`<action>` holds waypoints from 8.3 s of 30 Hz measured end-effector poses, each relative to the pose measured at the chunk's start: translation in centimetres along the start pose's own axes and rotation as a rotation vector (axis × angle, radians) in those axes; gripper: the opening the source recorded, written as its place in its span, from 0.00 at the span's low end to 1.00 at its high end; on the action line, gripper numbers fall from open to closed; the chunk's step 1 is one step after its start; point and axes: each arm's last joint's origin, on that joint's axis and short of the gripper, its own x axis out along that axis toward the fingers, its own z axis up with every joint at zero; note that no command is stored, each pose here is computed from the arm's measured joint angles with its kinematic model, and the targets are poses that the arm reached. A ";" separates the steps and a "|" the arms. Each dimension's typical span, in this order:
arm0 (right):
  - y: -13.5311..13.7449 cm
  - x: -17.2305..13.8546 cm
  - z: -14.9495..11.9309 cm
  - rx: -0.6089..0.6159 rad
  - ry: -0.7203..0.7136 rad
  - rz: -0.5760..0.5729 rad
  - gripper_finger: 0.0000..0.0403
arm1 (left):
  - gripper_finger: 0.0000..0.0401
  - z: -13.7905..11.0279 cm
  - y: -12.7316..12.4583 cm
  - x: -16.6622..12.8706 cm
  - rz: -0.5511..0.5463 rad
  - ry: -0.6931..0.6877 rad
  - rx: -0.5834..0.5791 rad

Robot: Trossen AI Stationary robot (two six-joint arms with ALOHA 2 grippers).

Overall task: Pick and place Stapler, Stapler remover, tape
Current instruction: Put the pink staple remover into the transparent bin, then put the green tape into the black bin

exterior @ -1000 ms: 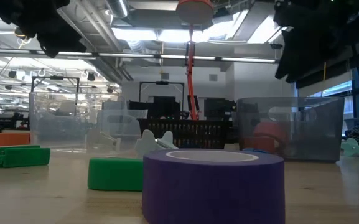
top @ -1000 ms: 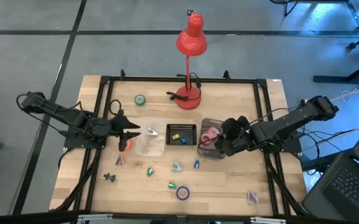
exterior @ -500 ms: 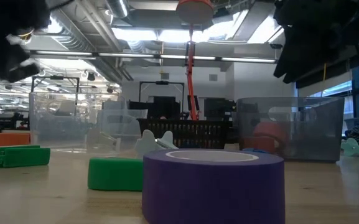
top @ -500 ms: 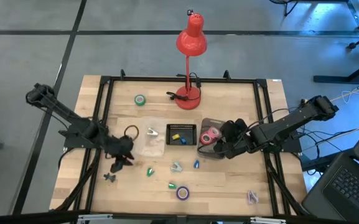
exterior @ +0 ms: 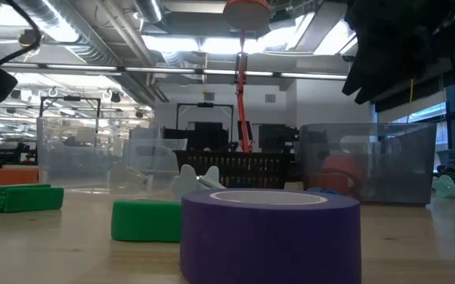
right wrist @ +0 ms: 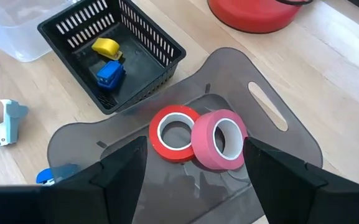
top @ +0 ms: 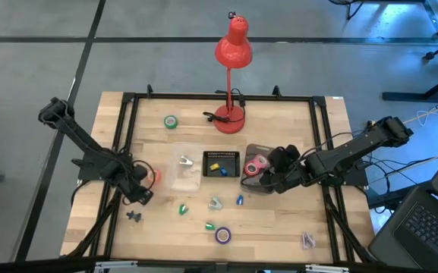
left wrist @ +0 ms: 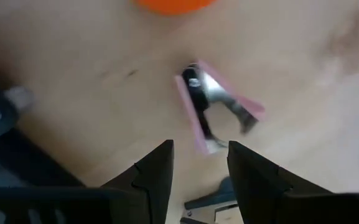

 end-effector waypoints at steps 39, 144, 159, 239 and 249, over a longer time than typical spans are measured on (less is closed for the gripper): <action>0.1 0.0 0.1 -0.036 -0.018 0.001 0.67 | 0.01 -0.4 -1.9 -1.2 -0.113 -0.085 0.330; -1.1 1.3 1.6 -0.040 0.007 -0.051 0.67 | 0.31 -3.4 -9.3 -6.6 0.107 -0.375 0.730; 0.6 1.2 3.1 -0.122 -0.131 0.107 0.67 | 0.31 2.8 -6.1 -9.7 0.555 -0.673 0.696; 0.7 1.5 4.3 -0.156 -0.181 0.149 0.67 | 0.06 27.4 5.2 -13.9 0.090 -0.722 0.166; 2.5 0.3 4.5 -0.207 -0.279 0.292 0.67 | 0.06 21.1 -0.8 -12.4 -0.562 -1.177 0.537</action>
